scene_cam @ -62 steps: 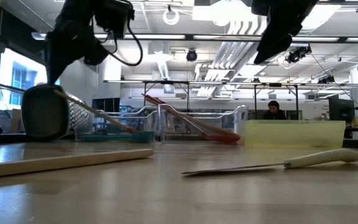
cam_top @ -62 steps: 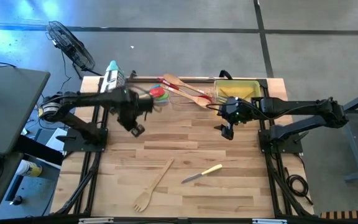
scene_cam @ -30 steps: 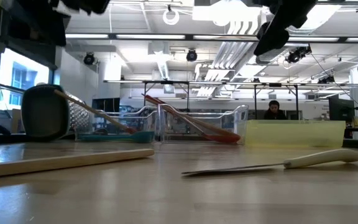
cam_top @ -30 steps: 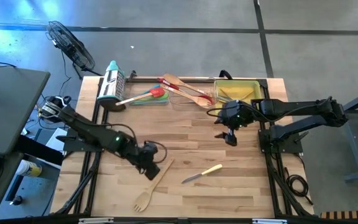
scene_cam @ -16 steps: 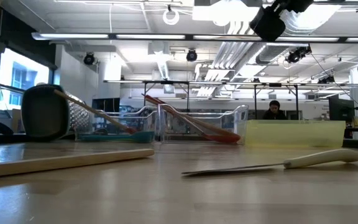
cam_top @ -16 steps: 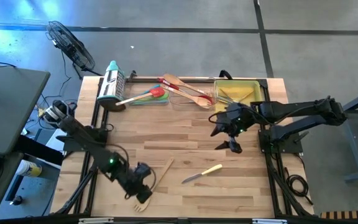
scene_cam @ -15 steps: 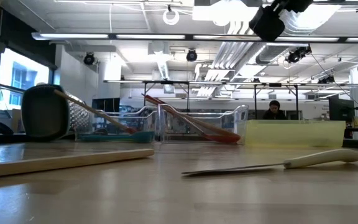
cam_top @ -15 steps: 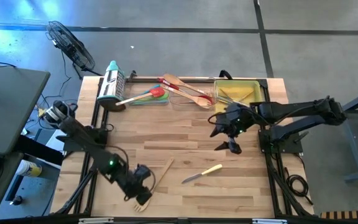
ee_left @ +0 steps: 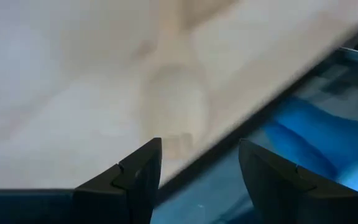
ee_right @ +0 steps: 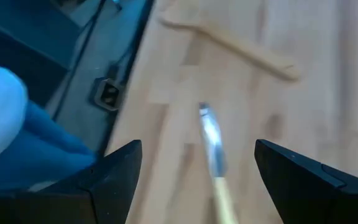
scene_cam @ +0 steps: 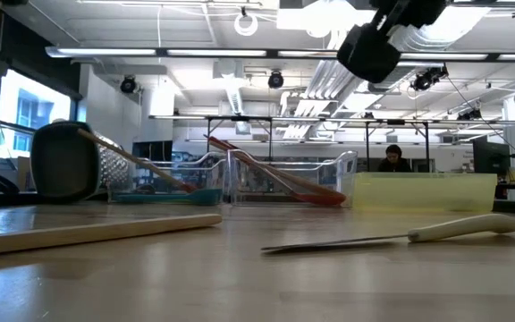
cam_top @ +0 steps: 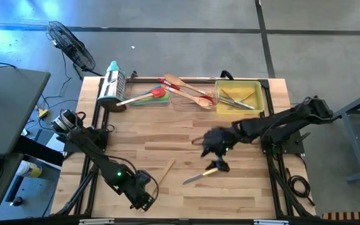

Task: Pick & Place Kitchen Items
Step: Put the brown serving spork into the right transparent bin

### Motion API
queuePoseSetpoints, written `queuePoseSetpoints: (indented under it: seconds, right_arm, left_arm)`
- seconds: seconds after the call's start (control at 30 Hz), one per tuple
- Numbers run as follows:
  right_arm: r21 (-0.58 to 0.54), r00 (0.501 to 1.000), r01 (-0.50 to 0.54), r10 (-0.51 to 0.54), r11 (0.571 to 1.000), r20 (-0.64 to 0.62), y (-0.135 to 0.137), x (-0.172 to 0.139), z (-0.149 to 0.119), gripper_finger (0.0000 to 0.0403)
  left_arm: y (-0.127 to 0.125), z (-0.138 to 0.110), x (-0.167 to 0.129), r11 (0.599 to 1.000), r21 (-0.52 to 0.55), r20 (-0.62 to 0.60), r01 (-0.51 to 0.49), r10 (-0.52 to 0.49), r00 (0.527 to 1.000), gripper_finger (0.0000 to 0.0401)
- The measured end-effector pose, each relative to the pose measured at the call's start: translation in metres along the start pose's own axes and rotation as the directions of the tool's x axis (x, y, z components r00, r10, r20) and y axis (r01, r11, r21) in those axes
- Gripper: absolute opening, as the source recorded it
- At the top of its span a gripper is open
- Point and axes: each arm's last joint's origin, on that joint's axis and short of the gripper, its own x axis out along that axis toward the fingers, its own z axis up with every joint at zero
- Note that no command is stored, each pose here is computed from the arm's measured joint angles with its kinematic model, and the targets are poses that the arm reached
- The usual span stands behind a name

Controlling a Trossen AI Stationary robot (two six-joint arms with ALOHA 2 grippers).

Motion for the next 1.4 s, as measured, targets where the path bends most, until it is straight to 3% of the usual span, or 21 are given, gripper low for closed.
queuePoseSetpoints:
  seconds: [0.17,0.37,0.6,0.9,1.4]
  right_arm:
    - [0.025,0.997,-0.079,0.080,0.997,-0.006,0.029,0.015,-0.006,0.0305]
    - [0.048,0.995,-0.095,0.094,0.994,0.011,0.059,0.020,-0.015,0.0305]
    - [0.081,0.996,-0.092,0.092,0.992,0.005,0.080,0.024,-0.025,0.0305]
    - [0.084,0.996,-0.094,0.094,0.992,-0.002,0.092,0.025,-0.032,0.0305]
    - [0.068,0.997,-0.073,0.073,0.995,0.012,0.098,0.025,-0.035,0.0305]
  left_arm:
    - [0.006,0.002,0.010,0.994,-0.011,0.046,-0.107,0.107,0.993,0.0207]
    - [0.004,0.007,0.040,0.991,-0.014,0.041,-0.137,0.137,0.990,0.0207]
    - [0.002,0.012,0.048,0.989,-0.022,0.050,-0.148,0.149,0.988,0.0207]
    - [-0.001,0.029,0.049,0.990,-0.041,0.069,-0.138,0.141,0.988,0.0207]
    - [-0.002,0.035,0.058,0.991,-0.001,0.072,-0.135,0.135,0.988,0.0207]
